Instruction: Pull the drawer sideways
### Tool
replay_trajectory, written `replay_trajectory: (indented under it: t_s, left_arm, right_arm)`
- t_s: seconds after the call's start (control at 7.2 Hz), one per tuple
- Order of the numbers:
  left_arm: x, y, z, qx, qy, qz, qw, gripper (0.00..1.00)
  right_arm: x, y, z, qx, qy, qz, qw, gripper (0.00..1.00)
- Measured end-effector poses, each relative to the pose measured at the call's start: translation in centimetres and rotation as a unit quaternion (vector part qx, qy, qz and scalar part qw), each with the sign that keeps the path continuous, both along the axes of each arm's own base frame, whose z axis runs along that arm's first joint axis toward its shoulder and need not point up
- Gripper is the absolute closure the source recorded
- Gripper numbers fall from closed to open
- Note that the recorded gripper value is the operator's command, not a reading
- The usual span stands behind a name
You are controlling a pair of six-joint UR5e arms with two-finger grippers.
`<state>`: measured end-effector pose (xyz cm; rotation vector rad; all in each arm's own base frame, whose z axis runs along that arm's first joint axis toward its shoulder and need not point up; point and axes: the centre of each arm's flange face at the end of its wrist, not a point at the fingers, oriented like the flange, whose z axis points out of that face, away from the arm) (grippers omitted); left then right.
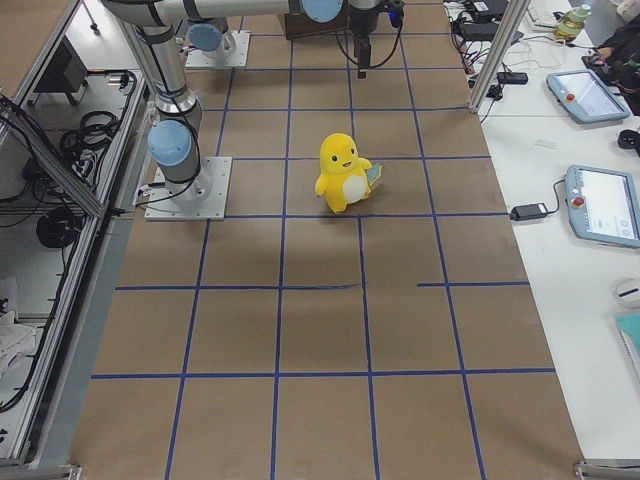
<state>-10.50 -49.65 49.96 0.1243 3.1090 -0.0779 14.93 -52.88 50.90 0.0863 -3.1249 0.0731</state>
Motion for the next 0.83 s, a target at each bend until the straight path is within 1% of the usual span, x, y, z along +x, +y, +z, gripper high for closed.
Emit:
replay_trajectory:
  t_s: [0.42, 0.56, 0.69, 0.83]
  left_arm:
    - [0.1, -0.3, -1.6, 0.001, -0.005, 0.003, 1.0, 0.0]
    - [0.1, -0.8, -3.3, -0.005, -0.007, 0.016, 0.9998, 0.0]
    - [0.3, -1.2, -5.3, -0.007, -0.022, 0.044, 0.9988, 0.0]
    - [0.6, -1.5, -7.1, 0.0, -0.049, 0.075, 0.996, 0.0]
  right_arm:
    - [0.0, 0.0, 0.0, 0.0, 0.0, 0.0, 1.0, 0.0]
    - [0.0, 0.0, 0.0, 0.0, 0.0, 0.0, 1.0, 0.0]
    - [0.0, 0.0, 0.0, 0.0, 0.0, 0.0, 1.0, 0.0]
    - [0.0, 0.0, 0.0, 0.0, 0.0, 0.0, 1.0, 0.0]
